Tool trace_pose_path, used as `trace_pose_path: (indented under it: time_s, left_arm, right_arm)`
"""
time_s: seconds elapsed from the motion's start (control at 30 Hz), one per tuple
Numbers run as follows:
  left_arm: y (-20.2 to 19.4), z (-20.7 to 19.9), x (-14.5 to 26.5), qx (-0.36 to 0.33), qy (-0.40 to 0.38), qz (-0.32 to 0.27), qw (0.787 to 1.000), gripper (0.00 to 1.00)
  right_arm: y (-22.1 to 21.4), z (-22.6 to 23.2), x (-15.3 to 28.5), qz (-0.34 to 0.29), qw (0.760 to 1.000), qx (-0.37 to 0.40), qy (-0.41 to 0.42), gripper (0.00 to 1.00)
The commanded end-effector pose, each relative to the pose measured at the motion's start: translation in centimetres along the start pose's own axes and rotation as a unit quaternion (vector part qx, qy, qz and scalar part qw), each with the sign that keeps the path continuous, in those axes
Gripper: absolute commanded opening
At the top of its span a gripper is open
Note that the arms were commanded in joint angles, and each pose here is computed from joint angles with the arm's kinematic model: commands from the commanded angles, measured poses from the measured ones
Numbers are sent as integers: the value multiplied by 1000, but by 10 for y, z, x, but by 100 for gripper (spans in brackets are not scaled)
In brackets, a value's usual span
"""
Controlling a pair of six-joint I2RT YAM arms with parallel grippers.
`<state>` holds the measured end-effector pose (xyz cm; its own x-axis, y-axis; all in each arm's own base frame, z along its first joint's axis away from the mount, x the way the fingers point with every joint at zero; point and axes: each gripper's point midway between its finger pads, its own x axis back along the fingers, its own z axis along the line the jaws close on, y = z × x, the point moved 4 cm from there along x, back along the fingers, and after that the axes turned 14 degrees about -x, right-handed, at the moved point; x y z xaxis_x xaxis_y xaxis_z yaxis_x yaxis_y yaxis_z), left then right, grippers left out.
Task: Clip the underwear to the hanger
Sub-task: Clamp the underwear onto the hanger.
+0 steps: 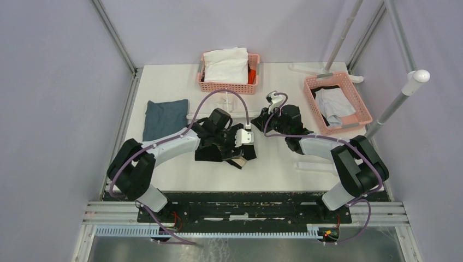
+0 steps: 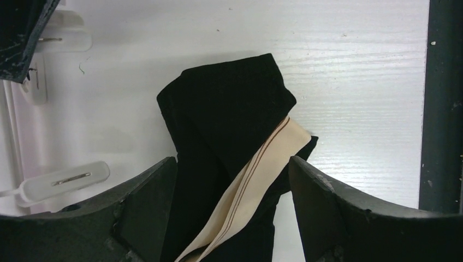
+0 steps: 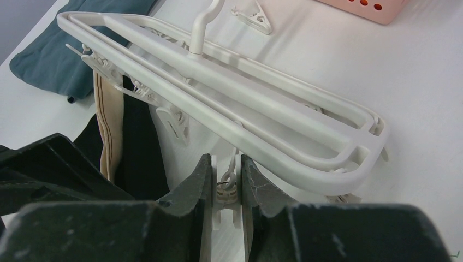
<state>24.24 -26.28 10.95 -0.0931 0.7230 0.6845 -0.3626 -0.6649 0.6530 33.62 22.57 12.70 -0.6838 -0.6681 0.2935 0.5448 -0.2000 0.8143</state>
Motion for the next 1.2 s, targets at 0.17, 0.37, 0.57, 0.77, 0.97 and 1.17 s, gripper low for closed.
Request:
trace_pose_path:
  time_s: [0.17,0.37,0.57,0.77,0.97,1.17]
  left_arm:
    - [27,23,-20,-31,5,-40,999,78]
    - [24,21,-29,-18,-11,-43,999,50]
    - [25,33,-29,0,1,-29,1000,3]
    - [23,51,-24,26,69,-23,997,3]
    - [5,73,-23,71,156,26,985,3]
    - [-4,83,-18,93,200,58,974,50]
  right_arm:
    - [24,13,2,-44,999,18,24,0]
    - [23,13,2,-44,999,20,23,0]
    - [23,13,2,-44,999,20,23,0]
    - [24,13,3,-45,998,22,23,0]
    - [24,14,4,-45,998,23,23,0]
    - [26,16,5,-47,998,23,25,0]
